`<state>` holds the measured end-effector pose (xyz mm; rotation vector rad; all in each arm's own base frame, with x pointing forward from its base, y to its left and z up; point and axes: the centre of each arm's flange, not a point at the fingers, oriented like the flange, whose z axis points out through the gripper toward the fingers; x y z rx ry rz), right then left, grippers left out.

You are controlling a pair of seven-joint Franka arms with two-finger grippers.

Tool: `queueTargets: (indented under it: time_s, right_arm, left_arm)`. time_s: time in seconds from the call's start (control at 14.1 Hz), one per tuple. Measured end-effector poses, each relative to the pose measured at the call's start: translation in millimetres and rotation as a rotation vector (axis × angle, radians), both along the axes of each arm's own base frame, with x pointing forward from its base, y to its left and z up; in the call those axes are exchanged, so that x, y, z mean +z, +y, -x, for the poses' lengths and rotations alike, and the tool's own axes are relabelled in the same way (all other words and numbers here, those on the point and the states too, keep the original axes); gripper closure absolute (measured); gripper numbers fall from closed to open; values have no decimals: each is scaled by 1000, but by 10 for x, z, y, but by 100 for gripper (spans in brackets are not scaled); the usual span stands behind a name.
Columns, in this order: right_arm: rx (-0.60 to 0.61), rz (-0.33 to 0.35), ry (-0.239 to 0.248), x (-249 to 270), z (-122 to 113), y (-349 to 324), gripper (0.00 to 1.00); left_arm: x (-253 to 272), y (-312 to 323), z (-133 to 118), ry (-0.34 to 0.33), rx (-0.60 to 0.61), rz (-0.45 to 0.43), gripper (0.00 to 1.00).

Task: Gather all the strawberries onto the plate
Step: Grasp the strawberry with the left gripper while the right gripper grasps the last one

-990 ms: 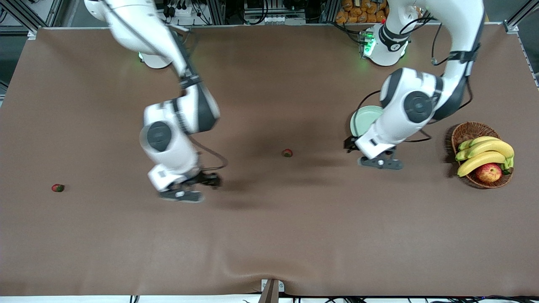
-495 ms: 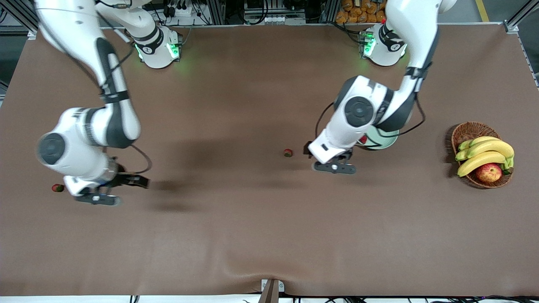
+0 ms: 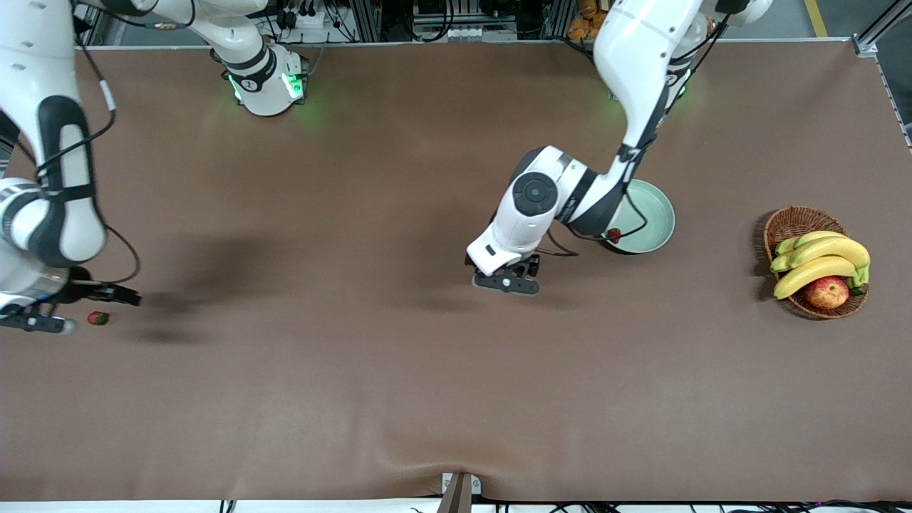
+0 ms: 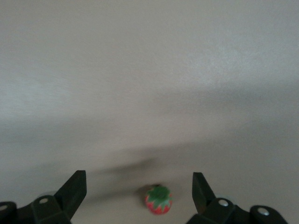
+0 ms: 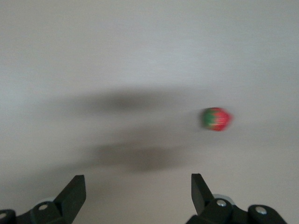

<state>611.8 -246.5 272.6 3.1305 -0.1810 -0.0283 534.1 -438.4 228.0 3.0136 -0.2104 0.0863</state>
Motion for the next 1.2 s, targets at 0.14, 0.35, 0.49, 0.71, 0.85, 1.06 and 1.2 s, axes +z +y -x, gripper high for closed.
queueTargets:
  time_s: [0.14, 0.35, 0.49, 0.71, 0.85, 1.06, 1.2]
  right_arm:
    - [36, 30, -9, -145, 39, -527, 0]
    - [42, 79, -51, -395, 20, -886, 0]
    - [48, 79, -87, -571, -54, -865, 0]
    - [49, 33, -113, -694, -125, -801, 0]
    - [48, 29, -121, -703, -157, -816, 0]
    - [33, 13, -126, -754, -164, -802, 0]
    - [22, 2, -124, -818, -153, -800, 0]
  left_arm:
    - [-175, -35, 25, 1, 1, -1, 0]
    - [-274, -138, 130, 15, 33, -6, 3]
    - [-288, -237, 225, 21, 38, -7, 15]
    - [-408, -223, 312, 41, 43, -25, 17]
    - [-500, -151, 347, 56, 47, -42, 22]
    - [-532, -113, 362, 62, 50, -49, 46]
    - [-511, -122, 359, 59, 49, -47, 51]
